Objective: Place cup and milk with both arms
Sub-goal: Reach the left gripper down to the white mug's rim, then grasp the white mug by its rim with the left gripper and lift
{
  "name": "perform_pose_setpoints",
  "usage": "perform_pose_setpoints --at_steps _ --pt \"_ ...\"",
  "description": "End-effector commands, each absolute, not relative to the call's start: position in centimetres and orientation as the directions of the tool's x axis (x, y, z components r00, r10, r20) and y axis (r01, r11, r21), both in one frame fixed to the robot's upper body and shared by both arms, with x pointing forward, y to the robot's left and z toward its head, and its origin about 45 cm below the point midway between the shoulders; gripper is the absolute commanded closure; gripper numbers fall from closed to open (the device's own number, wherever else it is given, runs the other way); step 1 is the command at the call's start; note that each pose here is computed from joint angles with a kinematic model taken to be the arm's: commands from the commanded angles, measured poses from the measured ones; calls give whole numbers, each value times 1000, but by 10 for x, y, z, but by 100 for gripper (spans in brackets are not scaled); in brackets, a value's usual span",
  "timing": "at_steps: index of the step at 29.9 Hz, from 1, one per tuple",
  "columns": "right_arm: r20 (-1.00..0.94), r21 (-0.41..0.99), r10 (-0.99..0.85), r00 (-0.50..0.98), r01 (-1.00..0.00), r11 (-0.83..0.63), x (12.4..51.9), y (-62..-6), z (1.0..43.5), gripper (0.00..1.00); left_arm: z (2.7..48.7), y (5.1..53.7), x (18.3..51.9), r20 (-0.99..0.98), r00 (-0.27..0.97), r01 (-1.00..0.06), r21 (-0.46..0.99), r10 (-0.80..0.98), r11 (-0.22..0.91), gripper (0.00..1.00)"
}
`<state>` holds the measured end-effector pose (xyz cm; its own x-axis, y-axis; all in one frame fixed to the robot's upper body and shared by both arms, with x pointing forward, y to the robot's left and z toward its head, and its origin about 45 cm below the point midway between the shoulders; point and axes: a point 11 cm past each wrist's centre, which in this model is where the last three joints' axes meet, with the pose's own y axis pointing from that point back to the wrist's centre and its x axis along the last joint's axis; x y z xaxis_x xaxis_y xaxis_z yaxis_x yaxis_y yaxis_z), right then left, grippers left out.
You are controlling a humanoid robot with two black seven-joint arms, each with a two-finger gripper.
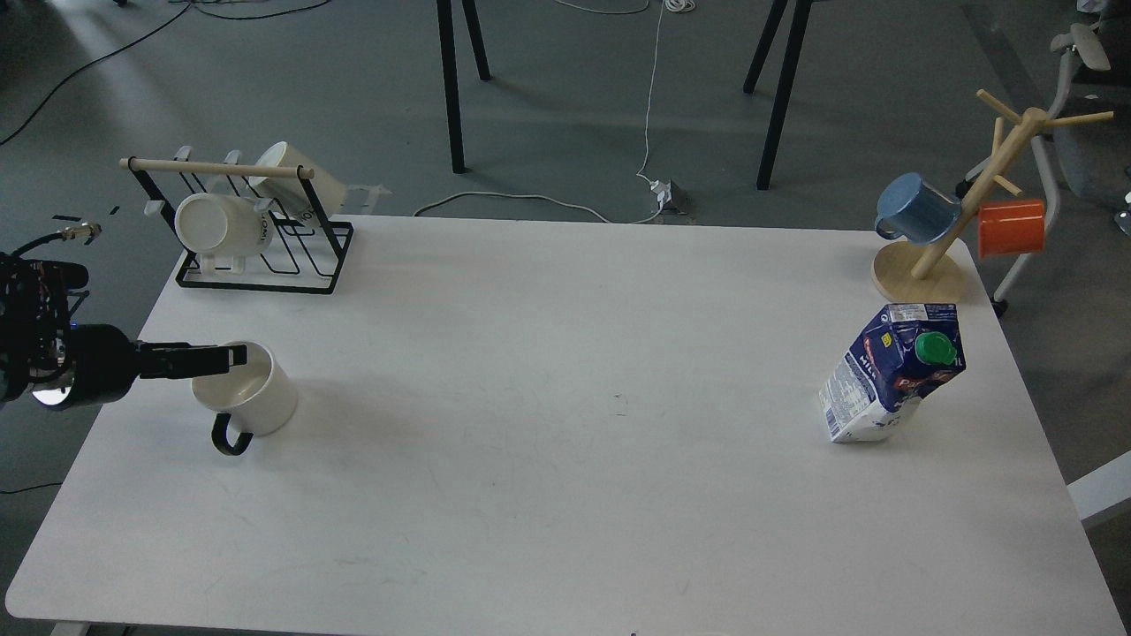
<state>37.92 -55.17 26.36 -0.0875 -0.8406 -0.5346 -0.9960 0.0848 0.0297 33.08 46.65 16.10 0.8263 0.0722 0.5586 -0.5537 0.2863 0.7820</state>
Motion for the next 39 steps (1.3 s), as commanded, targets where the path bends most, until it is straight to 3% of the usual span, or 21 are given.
perform_pose_setpoints --at_steps 1,14,18,22,29,31,33,39 --pt "-535 26 -841 -87 -996 86 379 -552 265 1 149 470 331 544 832 -551 790 107 270 0" --pt "-534 25 -840 -92 -995 94 377 -553 263 1 123 470 329 510 844 -536 806 168 252 1" --pt "-534 26 -840 -93 -995 94 377 -554 262 1 120 475 329 522 833 -552 800 183 233 16" --pt "-534 28 -840 -96 -995 95 376 -554 261 1 113 468 330 514 836 -548 801 192 242 22" --pt "-533 31 -840 -98 -995 97 375 -554 260 1 106 468 324 501 848 -529 814 173 238 56" --pt "-533 29 -840 -98 -995 97 375 -554 260 1 104 468 324 518 843 -538 811 145 229 74" --pt "-534 29 -840 -97 -995 96 376 -554 260 1 103 470 324 555 824 -566 795 113 217 99" --pt "-533 31 -840 -102 -994 101 374 -555 258 1 105 466 330 637 768 -633 743 58 218 100"
